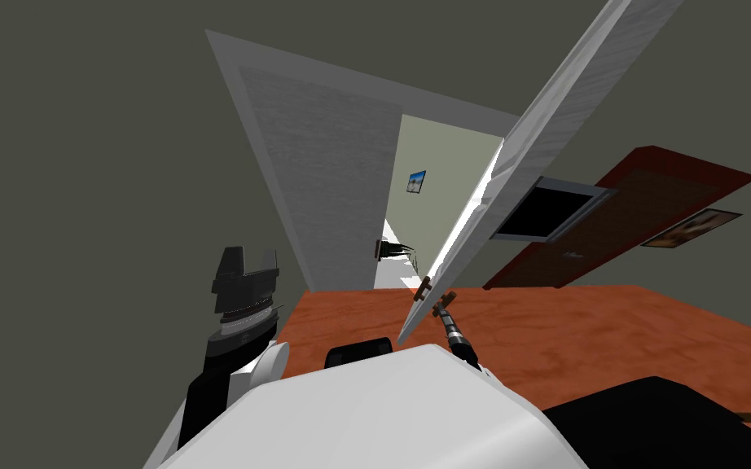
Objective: Pull the door open
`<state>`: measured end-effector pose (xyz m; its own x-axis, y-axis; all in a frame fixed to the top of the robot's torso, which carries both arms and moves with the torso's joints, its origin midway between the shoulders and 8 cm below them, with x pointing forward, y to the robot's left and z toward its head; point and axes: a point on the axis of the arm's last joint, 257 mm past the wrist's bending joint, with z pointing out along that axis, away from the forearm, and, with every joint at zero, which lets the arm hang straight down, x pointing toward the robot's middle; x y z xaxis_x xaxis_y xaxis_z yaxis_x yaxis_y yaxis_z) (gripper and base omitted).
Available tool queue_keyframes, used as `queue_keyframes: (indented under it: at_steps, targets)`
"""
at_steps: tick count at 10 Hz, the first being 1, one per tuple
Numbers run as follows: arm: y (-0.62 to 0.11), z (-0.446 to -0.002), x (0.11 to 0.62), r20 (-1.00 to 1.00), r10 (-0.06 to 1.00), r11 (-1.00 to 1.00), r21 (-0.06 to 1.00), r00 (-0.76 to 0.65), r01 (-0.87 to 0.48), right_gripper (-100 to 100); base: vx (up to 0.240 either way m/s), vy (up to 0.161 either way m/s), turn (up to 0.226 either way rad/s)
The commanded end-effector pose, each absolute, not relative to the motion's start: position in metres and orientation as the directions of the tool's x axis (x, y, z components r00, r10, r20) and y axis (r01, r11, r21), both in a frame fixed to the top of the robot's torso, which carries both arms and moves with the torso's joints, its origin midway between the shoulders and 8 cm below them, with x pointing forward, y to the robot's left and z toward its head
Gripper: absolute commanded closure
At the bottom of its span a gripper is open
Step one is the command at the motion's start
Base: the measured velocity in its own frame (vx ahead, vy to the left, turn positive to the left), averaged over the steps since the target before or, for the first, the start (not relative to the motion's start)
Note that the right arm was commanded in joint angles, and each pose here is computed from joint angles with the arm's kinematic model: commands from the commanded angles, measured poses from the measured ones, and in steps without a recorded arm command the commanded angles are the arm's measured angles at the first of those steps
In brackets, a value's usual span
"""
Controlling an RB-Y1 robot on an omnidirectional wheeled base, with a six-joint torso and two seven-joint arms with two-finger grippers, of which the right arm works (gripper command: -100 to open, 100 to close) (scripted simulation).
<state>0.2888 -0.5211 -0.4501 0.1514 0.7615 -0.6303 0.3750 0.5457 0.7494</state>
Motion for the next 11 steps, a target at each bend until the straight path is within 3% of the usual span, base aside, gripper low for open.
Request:
queue_keyframes:
  at_steps: [1,8,11]
  targets:
    - [-0.519,-0.4463,0.2975,-0.591,0.786,0.508,0.784,0.182,0.357,100,-0.005,-0.009,0.012]
    - [-0.519,-0.4463,0.2975,-0.591,0.786,0.508,0.784,0.182,0.357,100,0.0,0.001,-0.003]
    - [-0.5168,-0.4489,0.2926,-0.595,0.787,0.513,0.779,0.166,0.36,100,-0.057,-0.052,0.029]
